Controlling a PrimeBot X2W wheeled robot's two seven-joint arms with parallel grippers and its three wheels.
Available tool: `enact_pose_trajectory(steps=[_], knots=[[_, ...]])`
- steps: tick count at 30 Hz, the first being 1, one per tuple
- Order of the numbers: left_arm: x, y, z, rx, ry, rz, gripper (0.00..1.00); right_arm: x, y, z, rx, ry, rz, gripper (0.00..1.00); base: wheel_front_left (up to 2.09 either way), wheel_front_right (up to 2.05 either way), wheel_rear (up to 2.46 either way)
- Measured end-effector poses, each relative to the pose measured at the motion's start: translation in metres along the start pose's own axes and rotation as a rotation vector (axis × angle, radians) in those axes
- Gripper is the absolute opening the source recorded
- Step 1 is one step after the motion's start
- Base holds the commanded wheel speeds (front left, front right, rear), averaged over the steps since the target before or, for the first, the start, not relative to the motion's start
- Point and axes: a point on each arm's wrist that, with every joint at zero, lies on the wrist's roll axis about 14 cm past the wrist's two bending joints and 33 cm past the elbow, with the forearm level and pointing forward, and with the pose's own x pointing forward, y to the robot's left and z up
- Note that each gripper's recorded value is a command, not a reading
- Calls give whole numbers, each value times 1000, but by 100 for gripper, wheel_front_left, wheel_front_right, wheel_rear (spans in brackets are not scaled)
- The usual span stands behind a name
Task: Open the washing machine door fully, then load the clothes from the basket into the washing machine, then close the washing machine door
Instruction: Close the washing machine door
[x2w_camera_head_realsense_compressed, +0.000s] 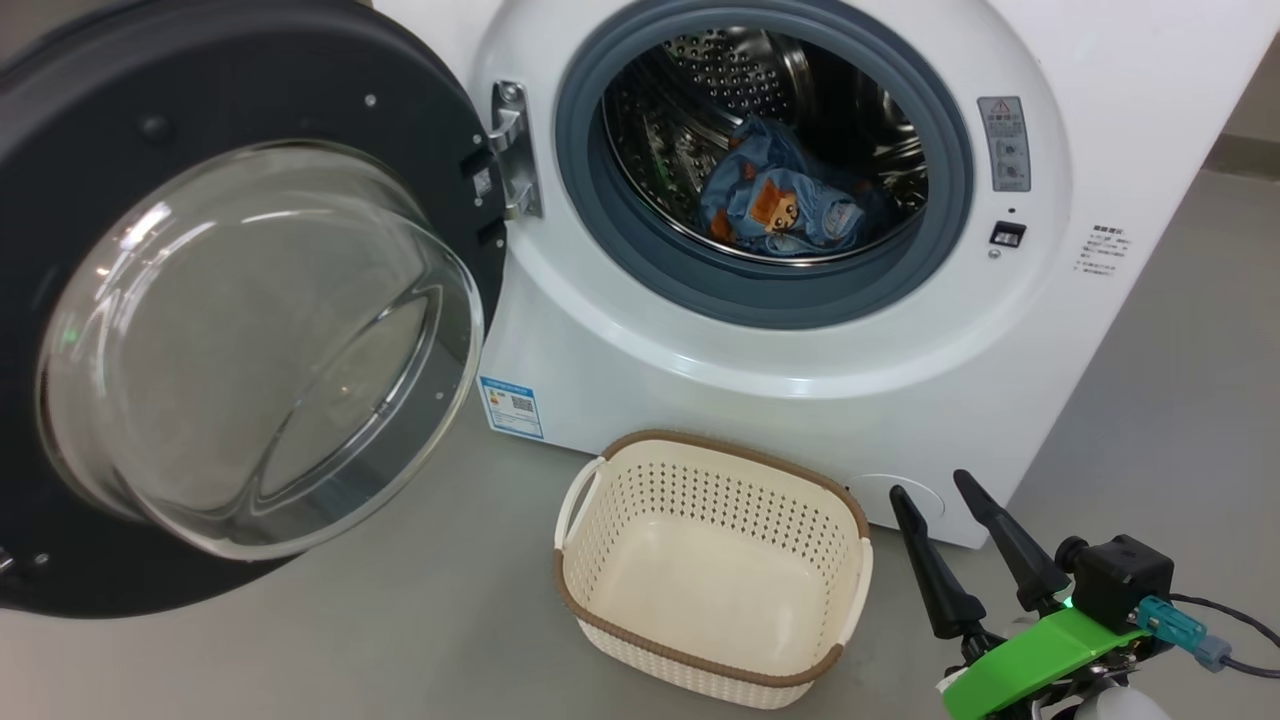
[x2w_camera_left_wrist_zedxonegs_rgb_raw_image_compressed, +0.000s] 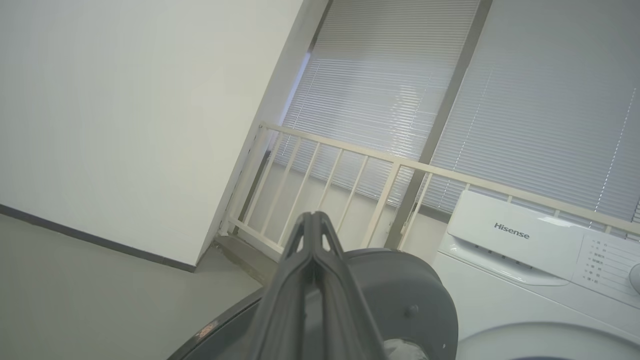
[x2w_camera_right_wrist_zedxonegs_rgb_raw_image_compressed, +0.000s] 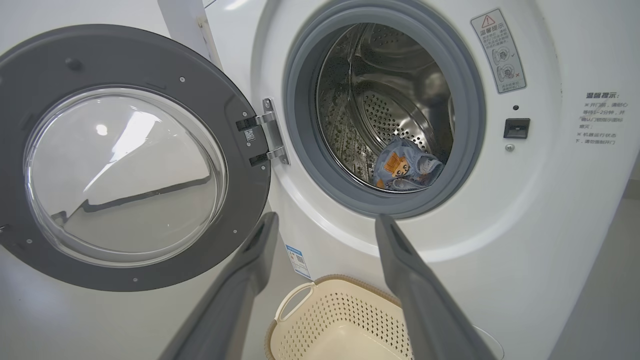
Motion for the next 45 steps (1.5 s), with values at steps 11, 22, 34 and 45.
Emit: enact_pose_trajectory(steps=[11, 22, 34, 45], knots=[[15, 103, -56, -384, 146, 364, 0, -10, -23, -8, -29, 33, -35, 100, 0, 0, 0], [8, 137, -101, -552, 248, 546, 0, -17, -43, -11, -54, 53, -69, 100, 0, 0, 0], [0, 142, -124, -611, 318, 597, 0, -18, -51, -14, -62, 64, -77, 100, 0, 0, 0], [-2, 129, -144, -639, 470, 555, 0, -20, -54, -14, -64, 67, -86, 100, 0, 0, 0]])
